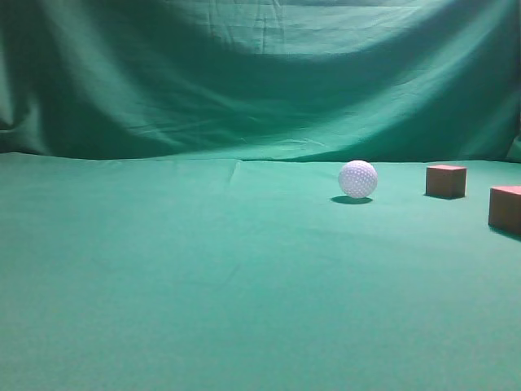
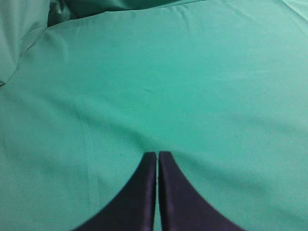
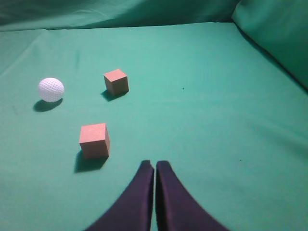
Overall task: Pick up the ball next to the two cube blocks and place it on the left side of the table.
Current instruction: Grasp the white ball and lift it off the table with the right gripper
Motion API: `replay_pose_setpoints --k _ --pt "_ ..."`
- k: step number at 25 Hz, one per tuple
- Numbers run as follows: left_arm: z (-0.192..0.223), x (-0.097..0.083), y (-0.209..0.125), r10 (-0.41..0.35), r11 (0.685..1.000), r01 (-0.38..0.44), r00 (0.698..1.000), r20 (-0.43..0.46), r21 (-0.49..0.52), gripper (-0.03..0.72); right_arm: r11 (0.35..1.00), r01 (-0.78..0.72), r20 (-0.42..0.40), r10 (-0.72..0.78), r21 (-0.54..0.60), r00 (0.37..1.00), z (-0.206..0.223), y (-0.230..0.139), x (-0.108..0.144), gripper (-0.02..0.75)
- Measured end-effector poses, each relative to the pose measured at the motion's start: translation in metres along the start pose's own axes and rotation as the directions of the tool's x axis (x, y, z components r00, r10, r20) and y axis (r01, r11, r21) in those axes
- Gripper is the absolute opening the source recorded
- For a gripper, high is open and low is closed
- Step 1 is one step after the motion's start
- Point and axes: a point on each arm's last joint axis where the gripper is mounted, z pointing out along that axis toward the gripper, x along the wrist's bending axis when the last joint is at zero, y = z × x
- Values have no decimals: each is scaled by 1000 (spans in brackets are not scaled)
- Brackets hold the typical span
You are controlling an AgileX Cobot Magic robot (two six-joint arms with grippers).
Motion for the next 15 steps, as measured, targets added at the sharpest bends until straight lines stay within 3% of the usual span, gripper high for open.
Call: replay_pose_setpoints --k 15 --pt "0 0 0 0 1000 0 1000 0 0 0 1000 0 0 0 0 1000 0 0 0 0"
